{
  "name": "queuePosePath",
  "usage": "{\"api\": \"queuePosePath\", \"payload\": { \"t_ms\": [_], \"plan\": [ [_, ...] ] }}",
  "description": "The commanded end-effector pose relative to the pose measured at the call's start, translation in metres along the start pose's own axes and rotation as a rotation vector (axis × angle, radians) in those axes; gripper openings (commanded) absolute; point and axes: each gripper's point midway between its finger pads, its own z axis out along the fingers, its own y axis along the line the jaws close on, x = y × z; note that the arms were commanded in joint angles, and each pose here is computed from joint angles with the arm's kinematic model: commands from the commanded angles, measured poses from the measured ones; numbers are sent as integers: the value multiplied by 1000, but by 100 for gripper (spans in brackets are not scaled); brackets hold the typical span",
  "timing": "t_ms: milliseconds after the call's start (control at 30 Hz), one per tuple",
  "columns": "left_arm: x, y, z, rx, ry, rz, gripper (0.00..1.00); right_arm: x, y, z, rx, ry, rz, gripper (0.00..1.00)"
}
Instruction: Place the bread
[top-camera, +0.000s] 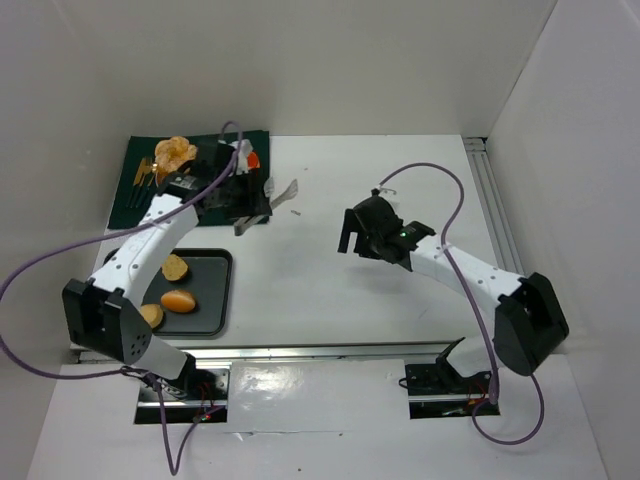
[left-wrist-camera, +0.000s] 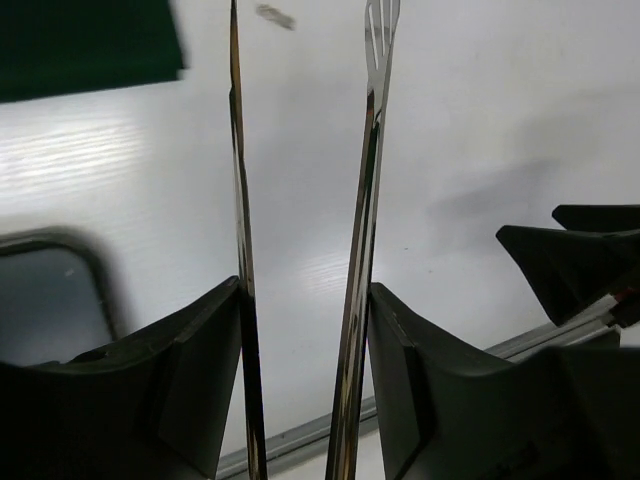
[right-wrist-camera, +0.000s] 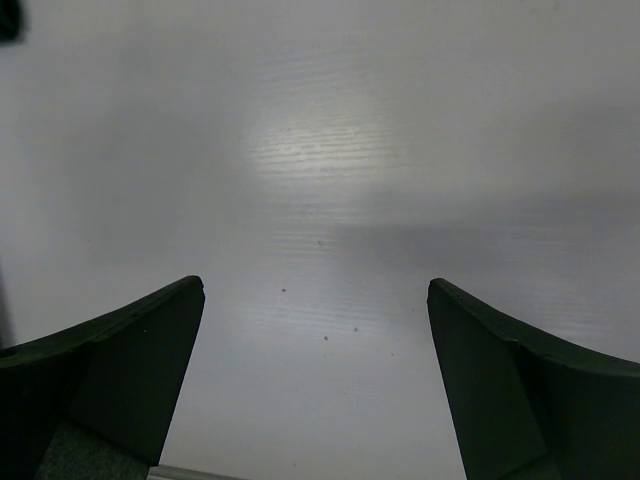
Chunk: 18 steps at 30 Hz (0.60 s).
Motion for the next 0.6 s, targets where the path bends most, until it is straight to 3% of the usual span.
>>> {"api": "queuePosePath", "payload": {
  "t_ms": [0, 267, 467, 567],
  "plan": [
    [-1, -41, 36, 99, -10, 37, 62, -30, -12, -25, 46, -163, 88, 100],
    [-15, -60, 115, -2, -123, 85, 63, -25, -26, -33, 95, -164, 100, 100],
    [23, -50, 150, -77, -30, 37, 68, -30, -30, -37, 100, -181, 121, 100],
    [46, -48, 156, -97, 26, 42, 80, -28, -31, -35, 107, -173, 108, 100]
  ]
}}
